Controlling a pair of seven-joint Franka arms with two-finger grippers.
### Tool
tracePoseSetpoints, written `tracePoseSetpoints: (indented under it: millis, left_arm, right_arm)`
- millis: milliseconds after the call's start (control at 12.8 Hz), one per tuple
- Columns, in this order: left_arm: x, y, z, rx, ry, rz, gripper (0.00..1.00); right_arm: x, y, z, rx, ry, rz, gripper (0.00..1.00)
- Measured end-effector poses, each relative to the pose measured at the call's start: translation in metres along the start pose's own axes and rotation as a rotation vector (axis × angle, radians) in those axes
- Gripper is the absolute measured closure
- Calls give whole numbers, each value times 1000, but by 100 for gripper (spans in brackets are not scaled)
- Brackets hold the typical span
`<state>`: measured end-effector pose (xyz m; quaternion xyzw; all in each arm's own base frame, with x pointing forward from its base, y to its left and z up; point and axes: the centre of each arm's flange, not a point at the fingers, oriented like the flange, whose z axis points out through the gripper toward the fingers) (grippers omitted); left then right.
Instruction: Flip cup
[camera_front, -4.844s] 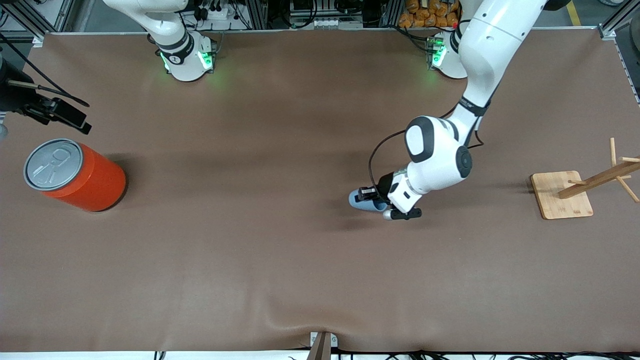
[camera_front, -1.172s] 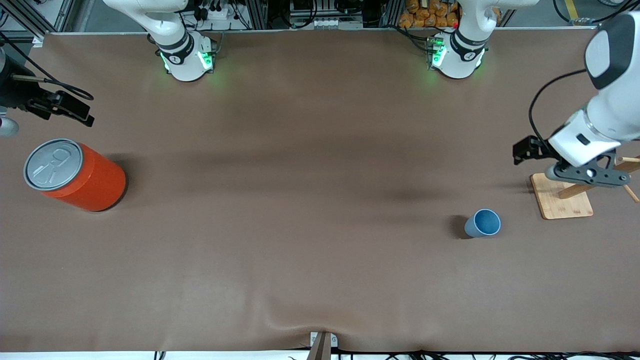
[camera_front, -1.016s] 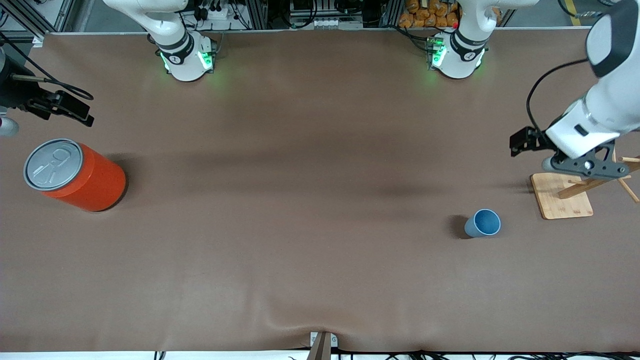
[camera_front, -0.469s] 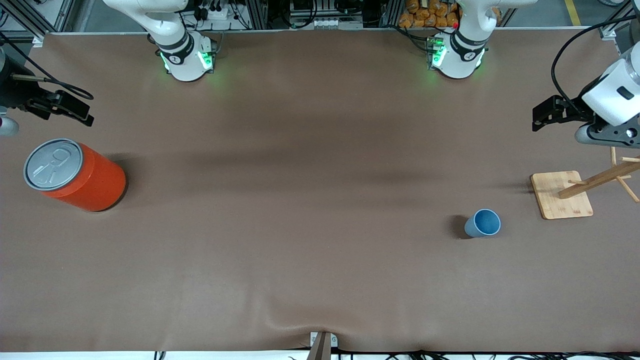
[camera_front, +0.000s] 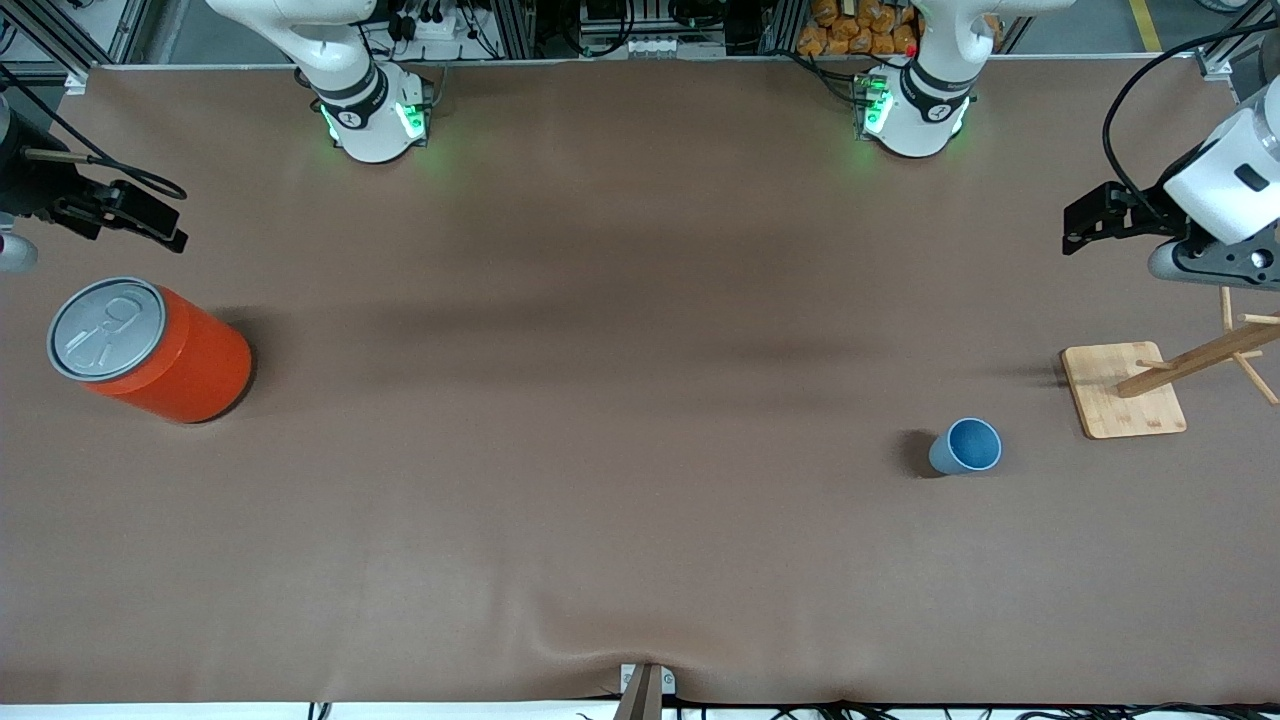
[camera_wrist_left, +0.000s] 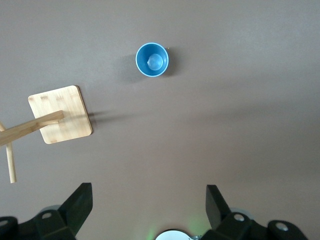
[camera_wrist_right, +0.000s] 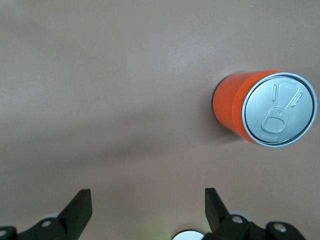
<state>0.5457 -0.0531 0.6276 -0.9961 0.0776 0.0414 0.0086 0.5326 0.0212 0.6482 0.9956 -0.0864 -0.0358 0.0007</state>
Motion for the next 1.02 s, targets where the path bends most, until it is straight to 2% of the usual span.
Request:
tracePoseSetpoints:
  millis: [1016]
  left_arm:
    - [-1,1,-6,-8,9,-1,0]
  right_arm:
    - [0,0,0,0,-2,-1,0]
